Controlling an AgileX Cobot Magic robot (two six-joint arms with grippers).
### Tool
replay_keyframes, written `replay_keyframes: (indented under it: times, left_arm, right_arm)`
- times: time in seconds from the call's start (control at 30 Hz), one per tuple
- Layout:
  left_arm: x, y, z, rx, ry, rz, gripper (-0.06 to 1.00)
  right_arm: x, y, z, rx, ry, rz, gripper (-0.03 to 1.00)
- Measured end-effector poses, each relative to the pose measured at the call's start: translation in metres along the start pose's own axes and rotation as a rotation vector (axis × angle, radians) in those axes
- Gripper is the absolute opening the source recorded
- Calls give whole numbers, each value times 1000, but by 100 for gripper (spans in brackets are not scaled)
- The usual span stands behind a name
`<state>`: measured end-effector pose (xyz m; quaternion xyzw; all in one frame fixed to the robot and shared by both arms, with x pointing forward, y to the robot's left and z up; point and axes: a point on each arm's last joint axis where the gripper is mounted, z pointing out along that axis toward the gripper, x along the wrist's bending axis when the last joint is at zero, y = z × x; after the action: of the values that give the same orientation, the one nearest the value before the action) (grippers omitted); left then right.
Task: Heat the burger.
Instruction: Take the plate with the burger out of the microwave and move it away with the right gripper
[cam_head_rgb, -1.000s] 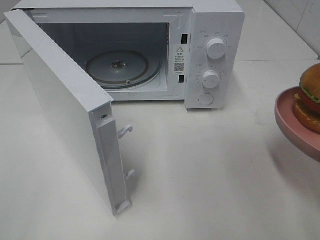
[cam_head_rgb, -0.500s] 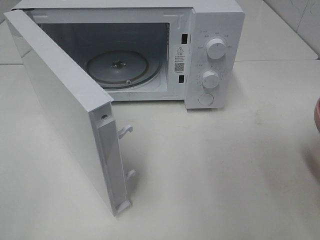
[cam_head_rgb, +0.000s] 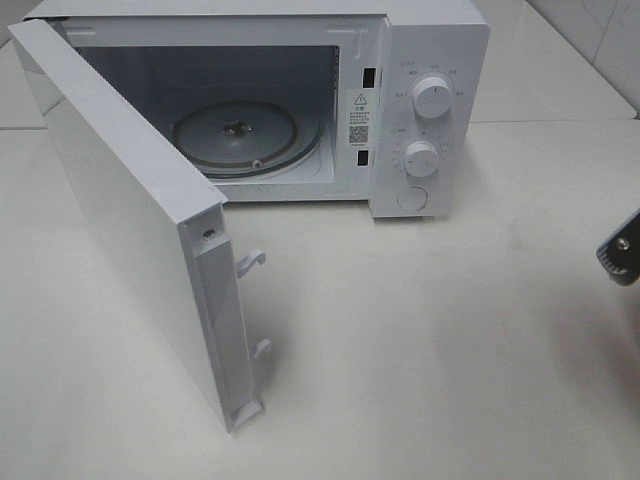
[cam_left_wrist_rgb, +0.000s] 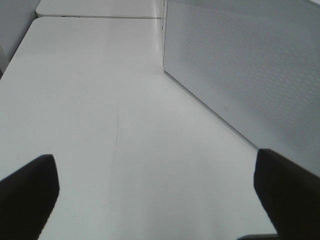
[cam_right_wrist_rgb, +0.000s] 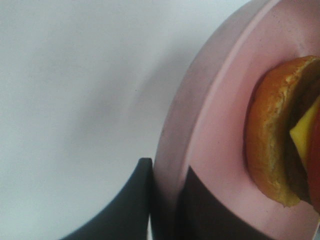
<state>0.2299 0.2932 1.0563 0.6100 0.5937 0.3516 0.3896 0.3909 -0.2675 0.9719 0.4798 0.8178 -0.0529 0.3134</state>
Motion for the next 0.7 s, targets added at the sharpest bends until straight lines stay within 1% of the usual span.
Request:
replay_keyframes:
  times: [0.03,0.07,0.13,0.23,0.3,0.33,0.4,0.5,0.57,0.7]
  left_arm:
    - [0,0,0,0,0,0,98]
    - [0,0,0,0,0,0,98]
    - [0,0,0,0,0,0,98]
    - [0,0,0,0,0,0,98]
    - [0,0,0,0,0,0,98]
    - [0,0,0,0,0,0,98]
    - [0,0,0,0,0,0,98]
    - [0,0,0,0,0,0,98]
    - [0,0,0,0,0,0,98]
    - [0,0,0,0,0,0,98]
  right_arm:
    - [0,3,2,17,-7,29,9]
    - [0,3,2,17,-7,29,9]
    - [5,16,11,68,-27,129,9]
    - [6,19,13,80,-31,147,9]
    - [13,29,24,134,-45,223,9]
    - [13,29,24,134,-45,223,9]
    - [19,35,33,173,-55,237,9]
    - [21,36,36,182,-56,240,9]
    - [28,42,46,222,-66,235,9]
    - [33,44,55,251,-74,231,9]
